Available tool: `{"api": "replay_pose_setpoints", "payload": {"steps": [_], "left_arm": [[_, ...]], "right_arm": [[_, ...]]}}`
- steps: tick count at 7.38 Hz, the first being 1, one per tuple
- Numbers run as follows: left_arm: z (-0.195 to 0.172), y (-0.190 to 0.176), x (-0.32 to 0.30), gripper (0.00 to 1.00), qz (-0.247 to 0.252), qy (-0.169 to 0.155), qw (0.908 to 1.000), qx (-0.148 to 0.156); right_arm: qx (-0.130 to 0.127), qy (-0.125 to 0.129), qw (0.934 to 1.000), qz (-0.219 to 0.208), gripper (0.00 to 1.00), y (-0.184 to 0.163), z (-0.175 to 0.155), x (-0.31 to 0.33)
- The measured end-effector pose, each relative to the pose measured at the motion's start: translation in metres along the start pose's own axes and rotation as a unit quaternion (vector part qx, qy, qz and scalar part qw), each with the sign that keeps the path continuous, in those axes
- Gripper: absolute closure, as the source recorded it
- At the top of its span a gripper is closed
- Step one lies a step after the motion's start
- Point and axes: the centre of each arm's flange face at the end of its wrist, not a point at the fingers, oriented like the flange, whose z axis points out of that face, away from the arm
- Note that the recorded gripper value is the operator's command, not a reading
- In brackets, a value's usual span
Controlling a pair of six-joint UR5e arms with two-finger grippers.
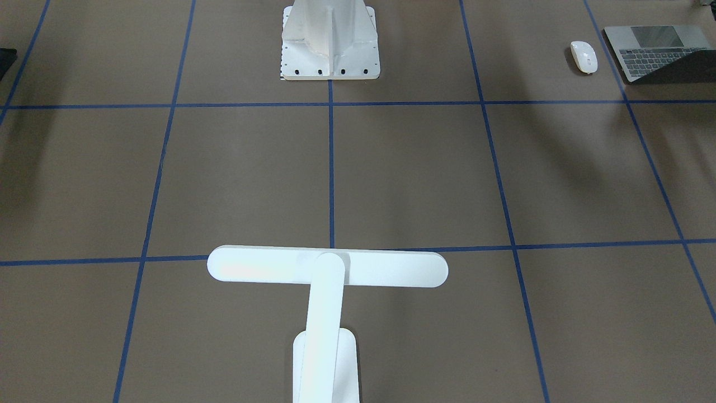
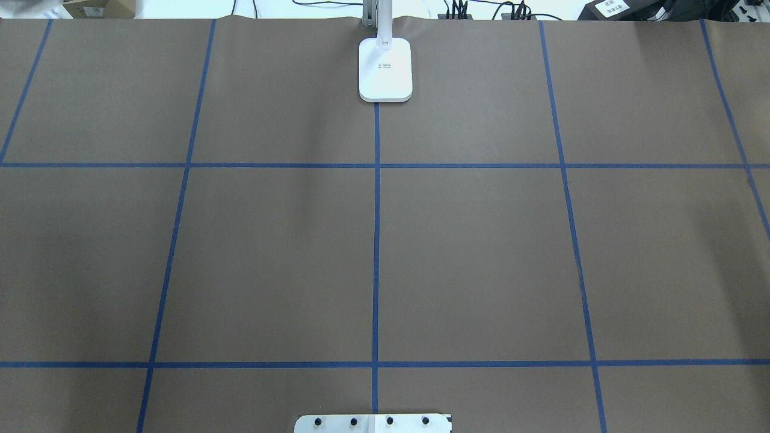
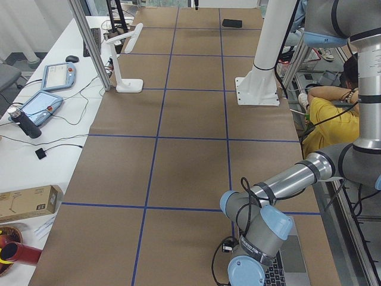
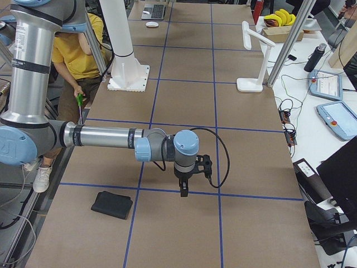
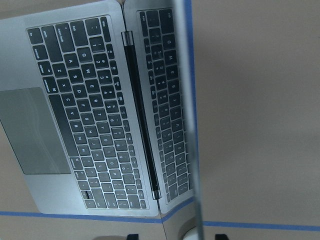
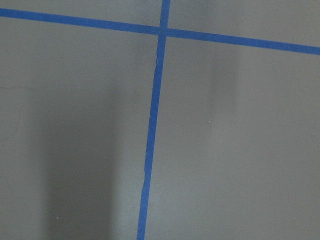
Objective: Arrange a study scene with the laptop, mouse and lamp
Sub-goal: 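Carry the open laptop with the left gripper into the workspace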
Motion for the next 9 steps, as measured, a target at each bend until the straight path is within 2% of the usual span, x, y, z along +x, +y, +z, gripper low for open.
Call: {"api": "replay_pose_setpoints", "payload": {"steps": [3, 6, 7, 9], "left_arm": [[-0.009, 0.008, 0.008, 1.0, 0.012, 0.004, 0.9999, 0.008], [-0.046, 0.048, 0.04, 1.0, 0.024, 0.011, 0.9995, 0.02], [-0.067, 0.069, 0.059, 1.0, 0.027, 0.023, 0.9992, 0.021], [-0.102, 0.115, 0.093, 1.0, 0.024, 0.068, 0.9972, 0.021]], "right_arm": [[0.0, 0.0, 1.0, 0.0, 0.0, 0.0, 0.0, 0.0], [0.0, 0.0, 1.0, 0.0, 0.0, 0.0, 0.0, 0.0], [0.0, 0.0, 1.0, 0.001, 0.0, 0.0, 0.0, 0.0], [-0.001, -0.001, 1.0, 0.002, 0.0, 0.0, 0.001, 0.001]]}}
